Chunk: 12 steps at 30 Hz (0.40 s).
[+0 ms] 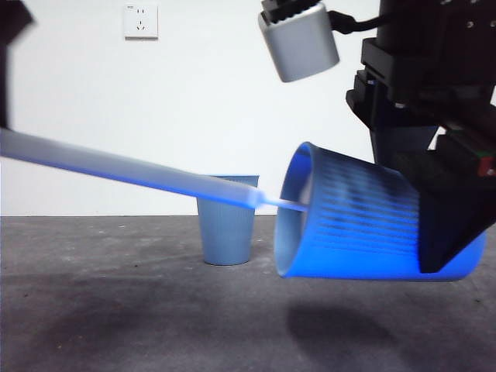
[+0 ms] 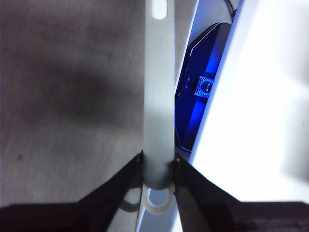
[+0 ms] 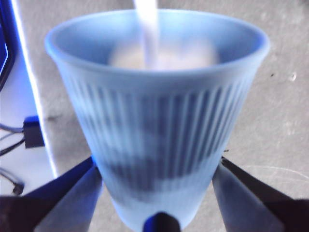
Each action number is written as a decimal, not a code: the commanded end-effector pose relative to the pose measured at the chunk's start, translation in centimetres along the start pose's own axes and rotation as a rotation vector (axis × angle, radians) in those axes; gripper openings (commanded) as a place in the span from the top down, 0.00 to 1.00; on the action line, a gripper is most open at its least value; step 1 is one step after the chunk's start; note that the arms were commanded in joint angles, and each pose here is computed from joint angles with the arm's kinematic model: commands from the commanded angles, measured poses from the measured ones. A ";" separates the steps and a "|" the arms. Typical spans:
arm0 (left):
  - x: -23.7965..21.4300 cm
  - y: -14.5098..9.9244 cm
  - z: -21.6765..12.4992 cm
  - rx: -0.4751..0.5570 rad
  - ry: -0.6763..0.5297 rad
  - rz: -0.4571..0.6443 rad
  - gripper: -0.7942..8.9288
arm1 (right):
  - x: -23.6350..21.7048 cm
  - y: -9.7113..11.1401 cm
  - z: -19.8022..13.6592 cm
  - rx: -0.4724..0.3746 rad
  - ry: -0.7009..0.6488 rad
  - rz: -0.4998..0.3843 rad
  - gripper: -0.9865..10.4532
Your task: Pick up the cup brush,pick up the cup,insert the brush into the cup,clean the cup,put the cup brush back,put the cup back to the fixed position on the table
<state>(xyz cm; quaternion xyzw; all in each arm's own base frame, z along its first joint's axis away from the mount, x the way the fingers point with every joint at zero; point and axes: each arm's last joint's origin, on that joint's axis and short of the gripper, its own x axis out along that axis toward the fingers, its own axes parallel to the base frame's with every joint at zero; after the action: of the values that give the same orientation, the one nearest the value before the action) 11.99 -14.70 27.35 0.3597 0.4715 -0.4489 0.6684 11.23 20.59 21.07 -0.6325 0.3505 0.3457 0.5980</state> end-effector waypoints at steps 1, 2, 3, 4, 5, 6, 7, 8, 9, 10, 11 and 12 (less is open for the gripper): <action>1.3 0.4 1.0 -0.010 -0.003 -0.011 0.93 | 0.0 -0.1 0.2 0.019 -0.020 0.005 0.93; 1.7 0.5 1.3 -0.010 -0.003 -0.011 0.93 | -0.1 -0.1 0.2 0.020 -0.024 0.008 0.93; 2.2 0.7 1.6 -0.010 -0.005 -0.010 0.93 | -0.1 -0.1 0.3 0.022 -0.027 0.010 0.93; 2.5 0.8 1.9 -0.010 -0.007 -0.009 0.93 | -0.1 -0.1 0.3 0.029 -0.030 0.009 0.93; 2.8 0.9 2.1 -0.010 -0.007 -0.009 0.93 | 0.0 -0.1 0.3 0.035 -0.032 0.008 0.93; 3.1 1.0 2.3 -0.011 -0.005 -0.010 0.93 | -0.1 -0.1 0.3 0.042 -0.034 0.007 0.93; 3.3 1.0 2.4 -0.011 0.001 -0.012 0.93 | -0.1 -0.1 0.3 0.044 -0.034 0.006 0.93; 3.5 1.0 2.4 -0.012 0.007 -0.014 0.93 | -0.1 -0.1 0.3 0.044 -0.035 0.006 0.93; 3.6 1.0 2.4 -0.012 0.014 -0.016 0.93 | -0.1 -0.1 0.3 0.044 -0.035 0.006 0.93; 3.6 1.0 2.4 -0.012 0.018 -0.018 0.93 | -0.1 -0.1 0.3 0.044 -0.035 0.006 0.93; 3.6 1.0 2.3 -0.013 0.022 -0.019 0.93 | -0.1 -0.1 0.3 0.044 -0.035 0.006 0.93; 3.5 1.0 2.3 -0.013 0.028 -0.021 0.93 | -0.1 -0.1 0.3 0.044 -0.034 0.006 0.93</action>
<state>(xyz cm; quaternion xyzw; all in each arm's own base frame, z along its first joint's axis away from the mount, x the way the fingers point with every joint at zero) 13.97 -17.12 24.76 0.3658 0.4946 -0.4476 0.6489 11.42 20.48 21.07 -0.6266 0.3564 0.3399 0.6040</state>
